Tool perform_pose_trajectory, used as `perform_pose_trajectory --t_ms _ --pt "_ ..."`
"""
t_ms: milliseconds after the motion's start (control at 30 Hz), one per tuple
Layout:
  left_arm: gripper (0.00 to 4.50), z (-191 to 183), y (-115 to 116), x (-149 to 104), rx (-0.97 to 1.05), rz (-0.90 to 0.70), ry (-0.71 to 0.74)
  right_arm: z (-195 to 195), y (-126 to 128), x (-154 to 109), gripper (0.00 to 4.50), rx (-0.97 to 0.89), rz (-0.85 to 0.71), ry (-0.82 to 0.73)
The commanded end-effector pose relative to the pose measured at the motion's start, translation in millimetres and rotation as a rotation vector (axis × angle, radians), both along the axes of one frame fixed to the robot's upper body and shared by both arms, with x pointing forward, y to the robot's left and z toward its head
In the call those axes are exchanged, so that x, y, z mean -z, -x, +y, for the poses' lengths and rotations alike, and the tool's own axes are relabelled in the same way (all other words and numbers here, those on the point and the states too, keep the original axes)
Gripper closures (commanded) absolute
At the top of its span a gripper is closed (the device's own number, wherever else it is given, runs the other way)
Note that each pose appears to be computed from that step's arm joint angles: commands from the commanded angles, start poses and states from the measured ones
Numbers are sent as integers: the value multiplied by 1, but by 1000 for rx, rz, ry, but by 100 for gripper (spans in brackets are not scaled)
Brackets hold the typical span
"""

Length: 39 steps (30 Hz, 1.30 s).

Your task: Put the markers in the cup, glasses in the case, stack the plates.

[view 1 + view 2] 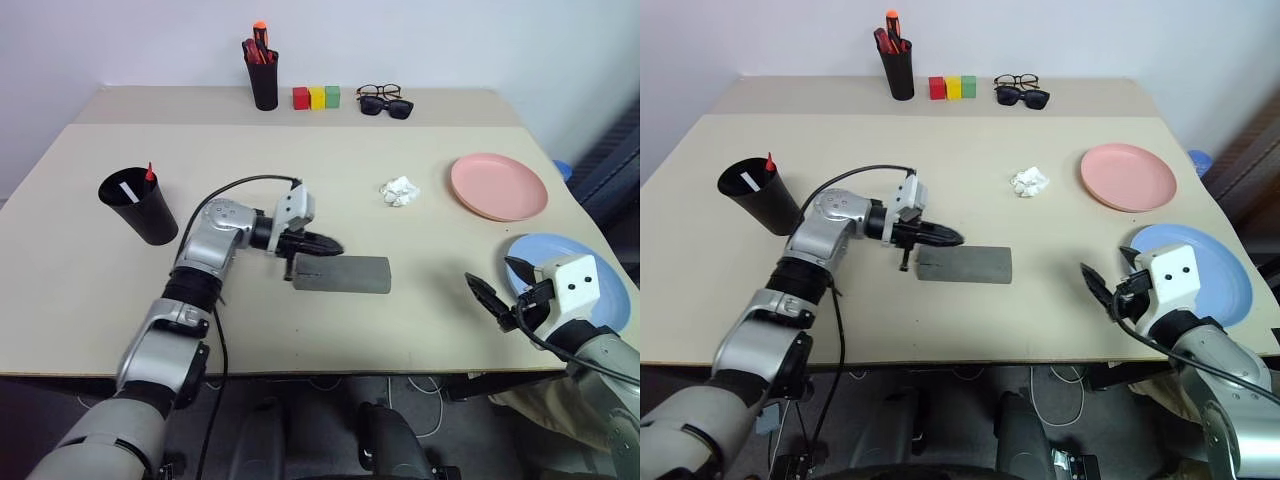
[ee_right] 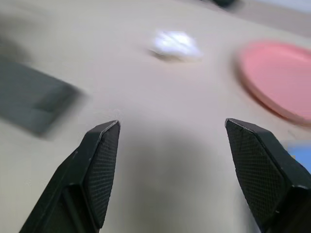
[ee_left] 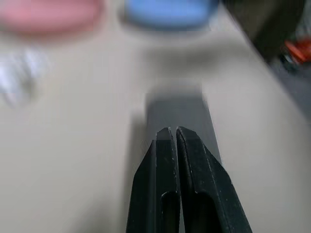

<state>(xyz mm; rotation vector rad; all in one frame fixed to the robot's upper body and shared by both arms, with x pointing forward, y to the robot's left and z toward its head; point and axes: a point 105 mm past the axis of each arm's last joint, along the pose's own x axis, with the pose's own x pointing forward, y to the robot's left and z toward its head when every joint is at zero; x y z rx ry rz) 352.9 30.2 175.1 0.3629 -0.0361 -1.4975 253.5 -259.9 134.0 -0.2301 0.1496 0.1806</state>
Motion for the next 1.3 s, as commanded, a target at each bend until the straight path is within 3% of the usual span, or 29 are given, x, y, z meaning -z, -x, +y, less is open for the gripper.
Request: perform_pose_trajectory --t_ms 33,100,300,633,700,867,1100,1300 --pt "386 -17 8 -15 -8 -22 78 -25 -4 10 99 116 5 35" --pt "307 -26 14 -9 16 1 72 -33 -5 20 99 141 29 49" --pt "2 -37 24 -3 28 29 61 -39 -12 34 99 155 52 47" --pt "2 -36 25 -5 6 9 28 -31 -22 38 99 154 72 23" --pt "0 -37 25 -7 5 6 32 -32 -22 39 179 166 80 26" --pt "0 -36 25 -8 -4 6 35 -40 -22 39 434 199 96 38" --pt "0 -35 26 -6 -24 16 45 -53 -23 20 443 252 31 103" --pt "0 -32 27 -1 -49 32 54 -45 -48 -37 443 251 -180 206"
